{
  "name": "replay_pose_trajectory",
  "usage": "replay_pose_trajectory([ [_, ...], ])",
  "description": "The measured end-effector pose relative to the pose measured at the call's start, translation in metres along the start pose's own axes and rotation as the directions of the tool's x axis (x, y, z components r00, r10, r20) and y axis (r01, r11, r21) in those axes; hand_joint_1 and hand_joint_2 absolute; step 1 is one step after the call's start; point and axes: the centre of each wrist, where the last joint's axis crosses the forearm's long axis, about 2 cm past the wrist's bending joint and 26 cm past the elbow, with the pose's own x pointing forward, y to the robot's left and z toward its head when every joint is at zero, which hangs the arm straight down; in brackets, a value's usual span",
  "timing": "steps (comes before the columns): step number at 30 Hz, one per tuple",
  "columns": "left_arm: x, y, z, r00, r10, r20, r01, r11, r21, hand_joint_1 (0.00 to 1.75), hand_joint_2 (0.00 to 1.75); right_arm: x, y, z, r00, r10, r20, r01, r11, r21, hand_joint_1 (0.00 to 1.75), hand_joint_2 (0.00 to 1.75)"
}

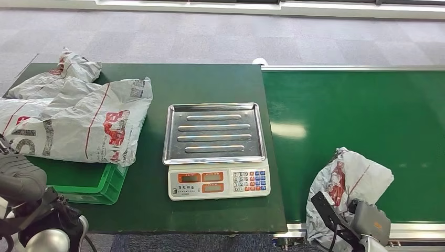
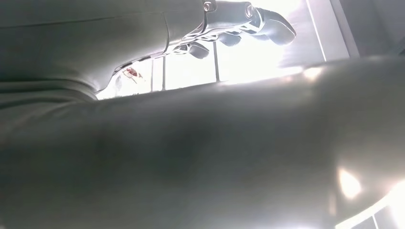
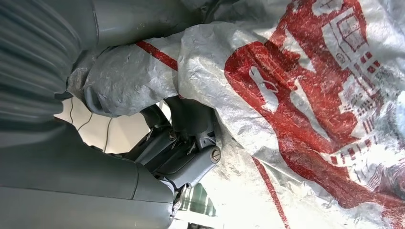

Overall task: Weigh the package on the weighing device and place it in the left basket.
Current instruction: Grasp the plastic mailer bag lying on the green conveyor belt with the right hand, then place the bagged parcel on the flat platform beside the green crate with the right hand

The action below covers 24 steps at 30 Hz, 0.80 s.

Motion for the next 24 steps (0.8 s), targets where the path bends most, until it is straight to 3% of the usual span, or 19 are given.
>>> replay_pose_trajectory([
  [5, 0.000, 0.001, 0.000, 1.000, -0.004, 0.001, 0.004, 1.000, 0.002, 0.00, 0.00, 0.000, -0.007, 0.003, 1.000, -0.009, 0.016, 0.010, 0.999, -0.052, 1.75, 1.75],
  [8, 0.000, 0.002, 0.002, 1.000, -0.006, 0.000, 0.006, 1.000, 0.002, 0.00, 0.00, 0.001, -0.021, 0.007, 0.998, -0.001, 0.062, 0.014, 0.980, -0.201, 1.75, 1.75],
  [12, 0.000, 0.004, 0.005, 1.000, 0.009, -0.001, -0.009, 1.000, 0.011, 0.00, 0.00, 0.013, -0.074, 0.010, 0.983, 0.035, 0.182, 0.061, 0.865, -0.498, 1.75, 1.75],
  [15, 0.000, 0.004, 0.006, 1.000, 0.025, 0.001, -0.025, 0.999, 0.023, 0.00, 0.00, 0.028, -0.111, 0.000, 0.959, 0.078, 0.274, 0.120, 0.762, -0.636, 1.75, 1.75],
  [18, -0.001, 0.003, 0.006, 0.999, 0.045, 0.008, -0.045, 0.999, 0.030, 0.00, 0.00, 0.057, -0.135, -0.015, 0.909, 0.135, 0.393, 0.198, 0.690, -0.696, 1.75, 1.75],
  [24, -0.001, -0.006, -0.002, 0.996, 0.086, 0.022, -0.087, 0.996, 0.031, 0.00, 0.00, 0.162, -0.167, -0.038, 0.752, 0.277, 0.598, 0.411, 0.513, -0.754, 1.75, 1.75],
])
